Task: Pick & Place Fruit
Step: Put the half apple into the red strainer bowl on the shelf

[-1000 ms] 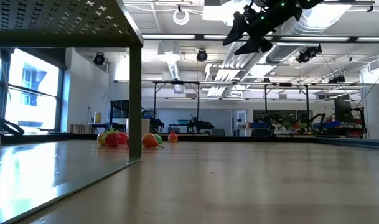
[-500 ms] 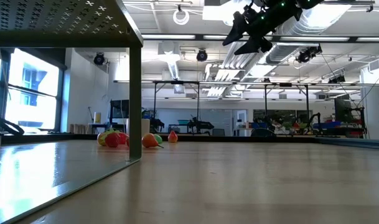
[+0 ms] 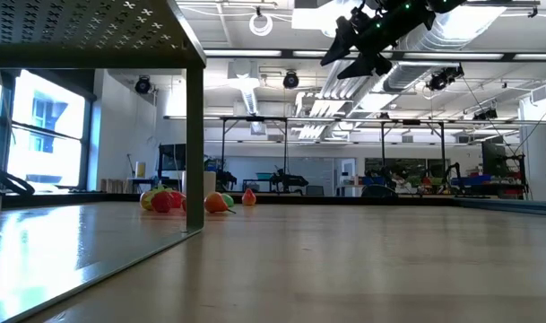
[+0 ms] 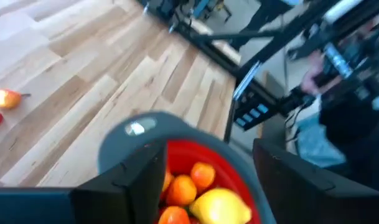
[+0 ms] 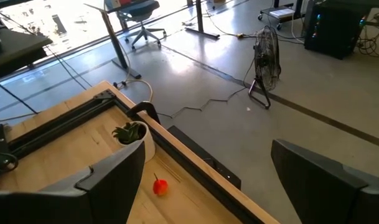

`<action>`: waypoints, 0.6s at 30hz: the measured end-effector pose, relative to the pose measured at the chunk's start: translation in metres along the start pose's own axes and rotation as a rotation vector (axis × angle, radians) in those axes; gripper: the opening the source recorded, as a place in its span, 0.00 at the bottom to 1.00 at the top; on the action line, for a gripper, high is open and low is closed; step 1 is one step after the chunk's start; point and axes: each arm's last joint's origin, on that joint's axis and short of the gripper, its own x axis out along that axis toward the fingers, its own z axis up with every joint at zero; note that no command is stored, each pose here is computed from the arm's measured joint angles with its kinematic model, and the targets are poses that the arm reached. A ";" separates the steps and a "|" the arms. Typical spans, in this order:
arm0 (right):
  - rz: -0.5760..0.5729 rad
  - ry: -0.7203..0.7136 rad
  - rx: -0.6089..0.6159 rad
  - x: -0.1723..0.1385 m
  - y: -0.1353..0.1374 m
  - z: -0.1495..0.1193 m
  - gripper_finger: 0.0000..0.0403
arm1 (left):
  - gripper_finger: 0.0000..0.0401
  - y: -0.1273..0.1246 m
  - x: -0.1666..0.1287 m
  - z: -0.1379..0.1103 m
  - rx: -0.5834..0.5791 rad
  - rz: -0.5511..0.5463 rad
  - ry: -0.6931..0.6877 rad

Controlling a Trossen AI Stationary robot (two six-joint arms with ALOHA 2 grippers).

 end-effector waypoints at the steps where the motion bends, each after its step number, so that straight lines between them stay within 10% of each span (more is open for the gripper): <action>1: 0.003 0.000 0.000 0.000 0.000 0.000 0.85 | 0.55 0.002 -0.003 0.003 -0.009 -0.006 -0.012; 18: 0.075 0.005 -0.157 0.000 0.002 0.000 0.85 | 0.47 0.037 -0.014 0.053 -0.016 0.269 -0.433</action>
